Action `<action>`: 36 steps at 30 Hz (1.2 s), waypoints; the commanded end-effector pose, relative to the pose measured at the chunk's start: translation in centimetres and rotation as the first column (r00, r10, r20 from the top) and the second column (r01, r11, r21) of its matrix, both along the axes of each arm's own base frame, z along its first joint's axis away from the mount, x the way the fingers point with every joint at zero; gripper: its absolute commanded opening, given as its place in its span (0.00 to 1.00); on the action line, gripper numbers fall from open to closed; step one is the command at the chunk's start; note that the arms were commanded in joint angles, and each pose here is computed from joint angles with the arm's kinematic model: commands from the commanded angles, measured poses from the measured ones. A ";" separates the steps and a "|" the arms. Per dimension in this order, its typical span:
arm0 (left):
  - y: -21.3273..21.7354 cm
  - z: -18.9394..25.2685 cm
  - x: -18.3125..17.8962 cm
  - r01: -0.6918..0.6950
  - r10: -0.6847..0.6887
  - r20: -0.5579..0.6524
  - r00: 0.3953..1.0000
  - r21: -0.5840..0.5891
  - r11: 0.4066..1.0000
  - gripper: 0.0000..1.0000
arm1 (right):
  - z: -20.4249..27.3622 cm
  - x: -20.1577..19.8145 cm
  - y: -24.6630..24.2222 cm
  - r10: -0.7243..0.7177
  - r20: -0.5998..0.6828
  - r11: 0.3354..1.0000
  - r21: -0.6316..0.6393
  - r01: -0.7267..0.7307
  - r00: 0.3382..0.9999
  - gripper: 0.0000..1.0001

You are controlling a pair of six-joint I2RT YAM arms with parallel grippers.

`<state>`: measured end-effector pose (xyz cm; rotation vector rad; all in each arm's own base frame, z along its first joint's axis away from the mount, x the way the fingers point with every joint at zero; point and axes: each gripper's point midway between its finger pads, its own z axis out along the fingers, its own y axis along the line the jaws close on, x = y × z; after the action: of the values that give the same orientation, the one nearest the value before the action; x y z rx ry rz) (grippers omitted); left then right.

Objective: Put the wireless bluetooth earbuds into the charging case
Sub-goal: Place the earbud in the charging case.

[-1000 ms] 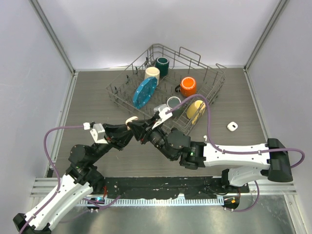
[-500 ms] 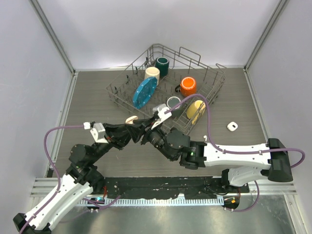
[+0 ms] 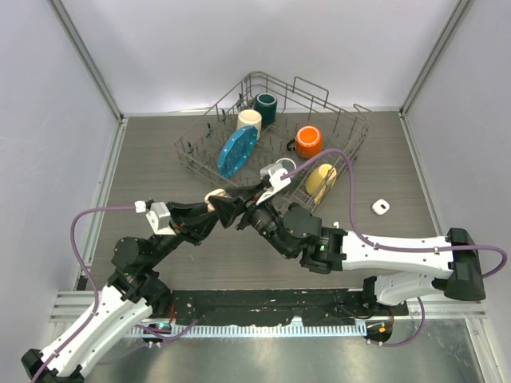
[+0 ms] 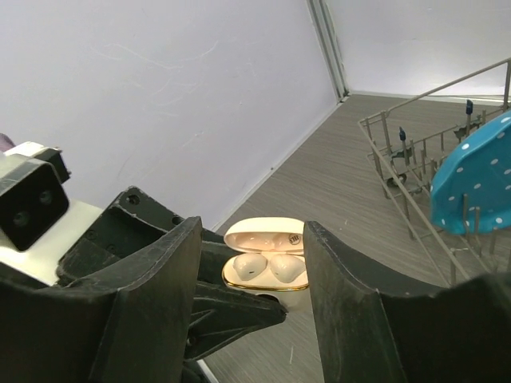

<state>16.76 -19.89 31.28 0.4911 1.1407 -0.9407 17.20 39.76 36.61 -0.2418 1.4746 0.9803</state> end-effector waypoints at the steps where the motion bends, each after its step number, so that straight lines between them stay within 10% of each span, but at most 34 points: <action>1: 0.5 2.8 -0.7 0.004 0.000 0.069 0.998 -0.055 0.998 0.00 | 6.1 -1.0 -1.7 0.040 0.062 0.990 0.135 -0.048 0.997 0.59; 36: 3.0 1.8 -1.8 -0.080 0.079 0.021 0.997 0.005 0.997 0.00 | 1.6 4.2 -9.6 -0.033 -0.354 0.989 -0.147 -0.021 0.935 0.83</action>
<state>15.43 -17.77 31.48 0.4747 1.1771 -0.8841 21.82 29.98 35.88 -0.1867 1.9109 0.8733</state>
